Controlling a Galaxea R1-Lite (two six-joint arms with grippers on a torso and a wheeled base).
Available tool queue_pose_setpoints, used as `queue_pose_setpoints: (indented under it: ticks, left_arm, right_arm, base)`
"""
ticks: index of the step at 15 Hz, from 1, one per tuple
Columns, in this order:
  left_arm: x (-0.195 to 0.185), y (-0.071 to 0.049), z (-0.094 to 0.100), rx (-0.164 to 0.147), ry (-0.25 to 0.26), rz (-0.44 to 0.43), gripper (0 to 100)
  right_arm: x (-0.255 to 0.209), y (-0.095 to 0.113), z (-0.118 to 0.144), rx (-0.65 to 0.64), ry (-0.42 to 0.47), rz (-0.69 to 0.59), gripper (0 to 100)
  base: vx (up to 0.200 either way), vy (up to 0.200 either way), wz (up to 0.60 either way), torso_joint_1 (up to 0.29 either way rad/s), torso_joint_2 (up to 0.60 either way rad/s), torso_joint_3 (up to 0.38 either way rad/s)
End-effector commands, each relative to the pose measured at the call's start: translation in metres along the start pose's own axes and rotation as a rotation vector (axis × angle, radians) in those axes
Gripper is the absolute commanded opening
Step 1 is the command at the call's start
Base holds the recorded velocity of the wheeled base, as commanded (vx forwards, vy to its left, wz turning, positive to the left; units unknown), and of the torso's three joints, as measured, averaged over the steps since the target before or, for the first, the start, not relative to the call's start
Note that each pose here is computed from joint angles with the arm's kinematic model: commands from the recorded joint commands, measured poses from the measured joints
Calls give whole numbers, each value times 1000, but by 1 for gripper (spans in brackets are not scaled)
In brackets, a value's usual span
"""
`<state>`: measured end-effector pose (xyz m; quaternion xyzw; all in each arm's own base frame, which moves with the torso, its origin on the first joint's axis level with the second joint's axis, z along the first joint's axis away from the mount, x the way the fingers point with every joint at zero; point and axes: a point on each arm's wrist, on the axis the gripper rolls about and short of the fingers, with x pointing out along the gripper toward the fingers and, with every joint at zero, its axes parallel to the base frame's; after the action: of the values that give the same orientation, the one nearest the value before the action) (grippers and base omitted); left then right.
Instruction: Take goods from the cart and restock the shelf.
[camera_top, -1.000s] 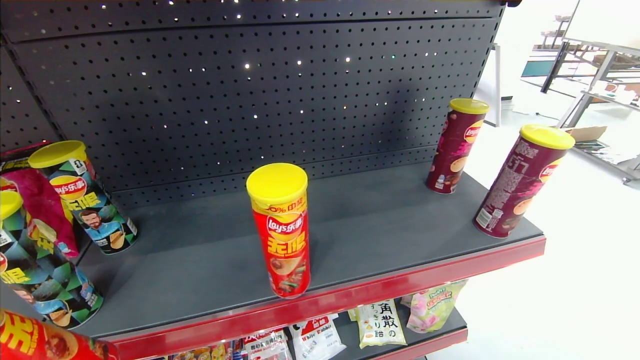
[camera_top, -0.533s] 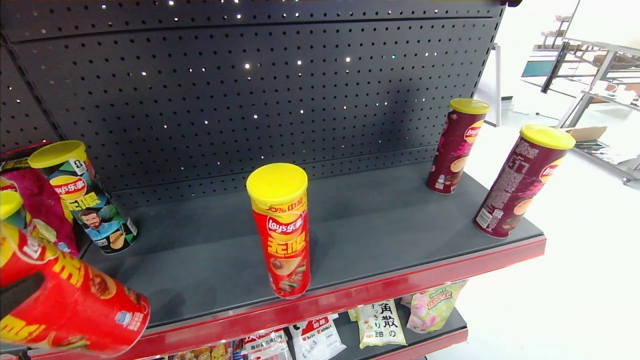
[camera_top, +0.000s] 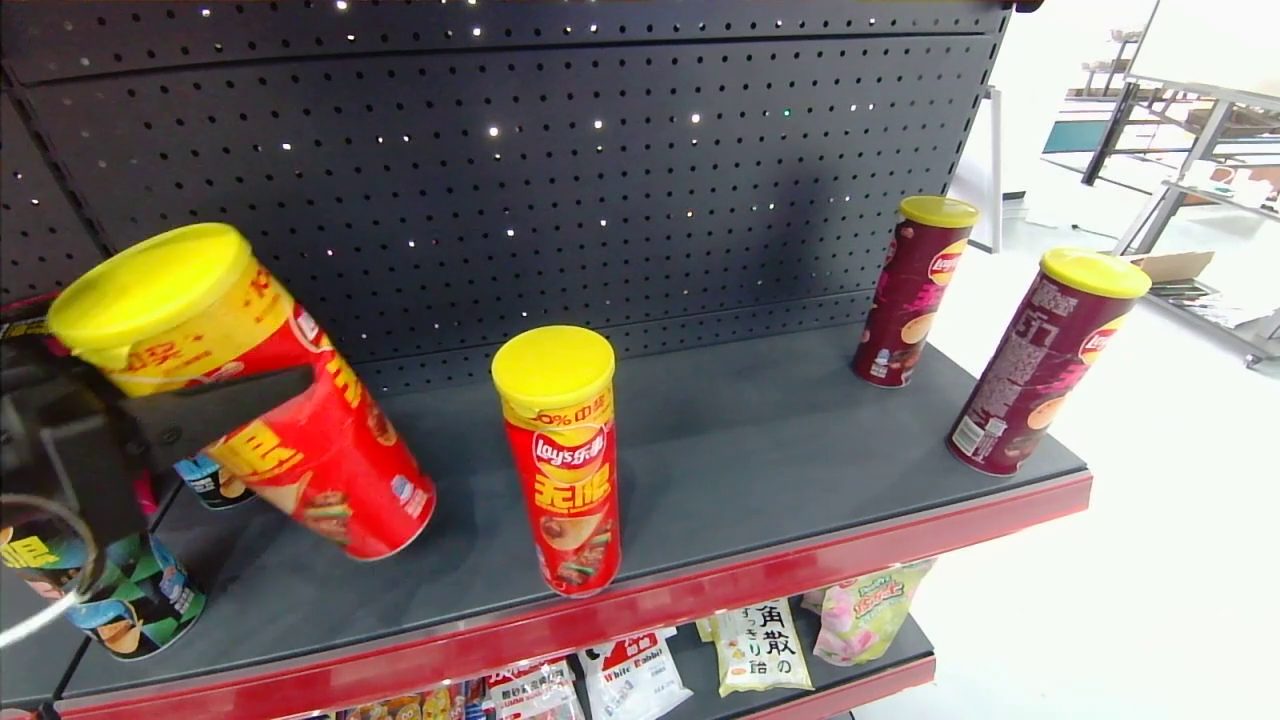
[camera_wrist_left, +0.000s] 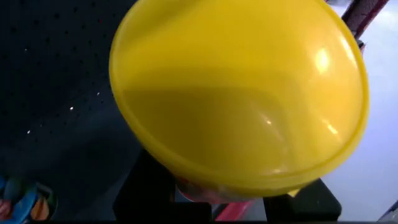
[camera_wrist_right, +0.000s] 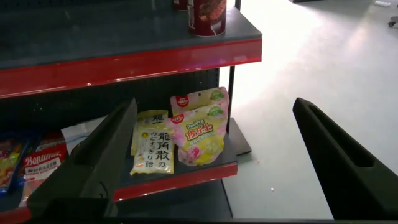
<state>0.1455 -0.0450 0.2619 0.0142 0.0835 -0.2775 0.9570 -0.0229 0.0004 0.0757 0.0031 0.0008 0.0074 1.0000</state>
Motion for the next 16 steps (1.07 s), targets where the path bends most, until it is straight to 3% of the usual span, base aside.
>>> queue_pose_setpoints:
  ticks: [1,4,6,11,16]
  left_arm:
    - [83,16,23,-30,54,-31,0]
    - [129,29,24,-33,90,-17,0]
    - [154,30,19,-36,116,-28,0]
    - [191,39,16,-38,128,-26,0]
    - [210,27,10,-23,122,-29,0]
  right_arm:
    - [0,0,0,0,0,0,100]
    - [0,0,0,0,0,0,100]
    - [0,0,0,0,0,0,100]
    - [0,0,0,0,0,0,100]
    - [0,0,0,0,0,0,100]
  base:
    - [0,0,0,0,0,0]
    - [0,0,0,0,0,0]
    - [0,0,0,0,0,0]
    - [0,0,0,0,0,0]
    - [0,0,0,0,0,0]
